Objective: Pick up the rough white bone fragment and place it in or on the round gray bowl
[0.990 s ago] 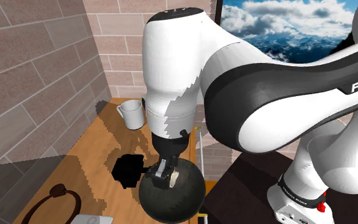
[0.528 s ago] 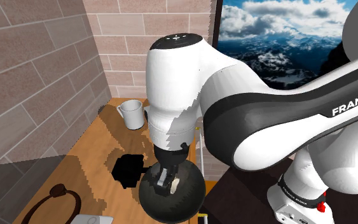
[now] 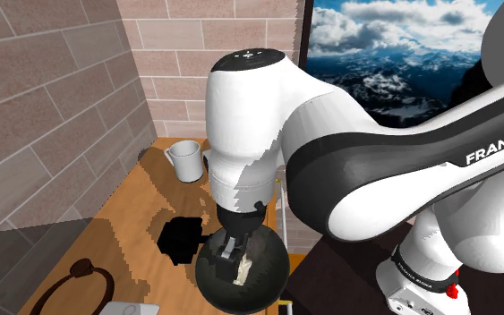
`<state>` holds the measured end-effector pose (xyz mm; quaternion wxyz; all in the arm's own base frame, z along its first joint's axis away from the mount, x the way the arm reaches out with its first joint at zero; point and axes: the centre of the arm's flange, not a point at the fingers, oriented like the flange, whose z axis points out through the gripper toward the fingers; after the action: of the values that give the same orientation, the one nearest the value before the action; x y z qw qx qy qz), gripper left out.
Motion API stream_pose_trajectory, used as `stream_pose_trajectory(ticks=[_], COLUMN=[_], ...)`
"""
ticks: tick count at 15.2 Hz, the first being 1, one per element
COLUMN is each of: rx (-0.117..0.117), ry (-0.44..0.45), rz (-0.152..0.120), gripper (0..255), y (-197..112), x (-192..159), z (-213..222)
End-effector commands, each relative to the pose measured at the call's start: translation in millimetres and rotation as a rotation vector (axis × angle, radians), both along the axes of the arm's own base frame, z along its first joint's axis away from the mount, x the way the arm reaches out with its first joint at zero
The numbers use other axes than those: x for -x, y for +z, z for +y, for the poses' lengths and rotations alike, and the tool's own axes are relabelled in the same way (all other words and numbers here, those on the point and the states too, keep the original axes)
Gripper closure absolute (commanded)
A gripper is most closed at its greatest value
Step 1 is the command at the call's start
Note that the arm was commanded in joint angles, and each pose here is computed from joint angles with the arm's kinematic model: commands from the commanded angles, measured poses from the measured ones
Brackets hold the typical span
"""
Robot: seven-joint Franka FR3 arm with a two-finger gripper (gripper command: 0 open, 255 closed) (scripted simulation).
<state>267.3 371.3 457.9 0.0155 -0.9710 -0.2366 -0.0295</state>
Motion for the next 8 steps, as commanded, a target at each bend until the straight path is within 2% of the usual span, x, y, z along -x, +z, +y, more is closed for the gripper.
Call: stream_pose_trajectory(ticks=[1,4,8], rx=[0.0,0.0,0.0], ry=[0.0,0.0,0.0], rz=[0.0,0.0,0.0], gripper=[0,0,0], y=[0.0,0.0,49.8], x=[0.0,0.0,2.5], z=[0.0,0.0,-2.2])
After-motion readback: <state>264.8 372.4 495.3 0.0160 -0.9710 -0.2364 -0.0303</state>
